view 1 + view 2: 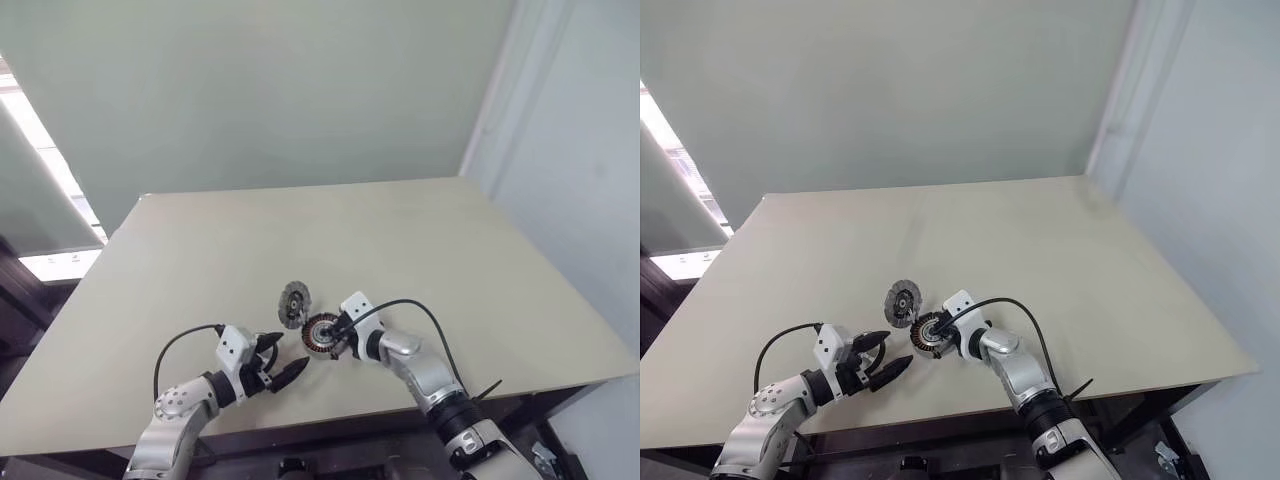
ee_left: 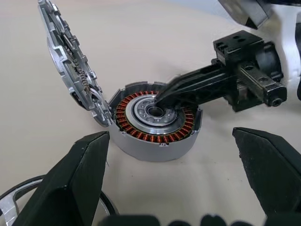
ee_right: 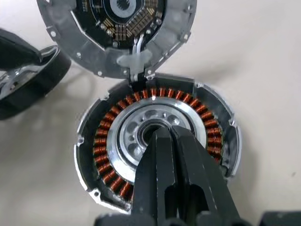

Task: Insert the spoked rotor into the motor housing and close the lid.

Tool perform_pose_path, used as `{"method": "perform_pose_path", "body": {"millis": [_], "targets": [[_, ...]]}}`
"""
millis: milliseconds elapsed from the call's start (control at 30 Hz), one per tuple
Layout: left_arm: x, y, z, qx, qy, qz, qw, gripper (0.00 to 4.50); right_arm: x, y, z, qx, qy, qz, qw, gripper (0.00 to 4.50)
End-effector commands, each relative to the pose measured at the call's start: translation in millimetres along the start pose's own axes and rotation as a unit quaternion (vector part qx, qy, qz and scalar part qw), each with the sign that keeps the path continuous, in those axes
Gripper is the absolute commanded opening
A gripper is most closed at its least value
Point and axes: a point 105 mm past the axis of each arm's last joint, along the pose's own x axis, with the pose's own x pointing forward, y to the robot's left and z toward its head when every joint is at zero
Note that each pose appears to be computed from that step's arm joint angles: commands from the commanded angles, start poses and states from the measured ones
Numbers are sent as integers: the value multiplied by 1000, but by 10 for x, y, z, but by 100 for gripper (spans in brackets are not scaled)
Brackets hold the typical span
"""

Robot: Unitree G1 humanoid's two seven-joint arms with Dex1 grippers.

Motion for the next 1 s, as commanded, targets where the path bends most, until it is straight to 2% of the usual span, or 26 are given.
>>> {"method": "perform_pose_path", "body": {"millis": [33, 300, 533, 633, 733, 867, 1000], "targets": [[-23, 18, 99, 20, -11, 3, 1000, 450, 50, 11, 6, -26, 4, 1, 1000, 4], [-47, 22, 88, 18, -10, 8, 1000, 450, -23, -29, 283, 0, -59, 6, 998, 4], [-31, 12, 89, 5, -15, 8, 1000, 450, -136, 30, 494, -33, -89, 30, 995, 4], [-83, 29, 141, -62, -46, 40, 996, 450, -173, 70, 507, -41, -92, 36, 994, 4], [-171, 27, 124, -170, -56, 78, 981, 450, -199, 71, 490, -46, -92, 35, 994, 4], [-315, -102, 113, -321, -97, 85, 938, 450, -232, 59, 449, -48, -88, 34, 994, 4], [-443, -182, 86, -415, -133, 92, 895, 450, -252, 50, 426, -50, -87, 35, 994, 4]]}}
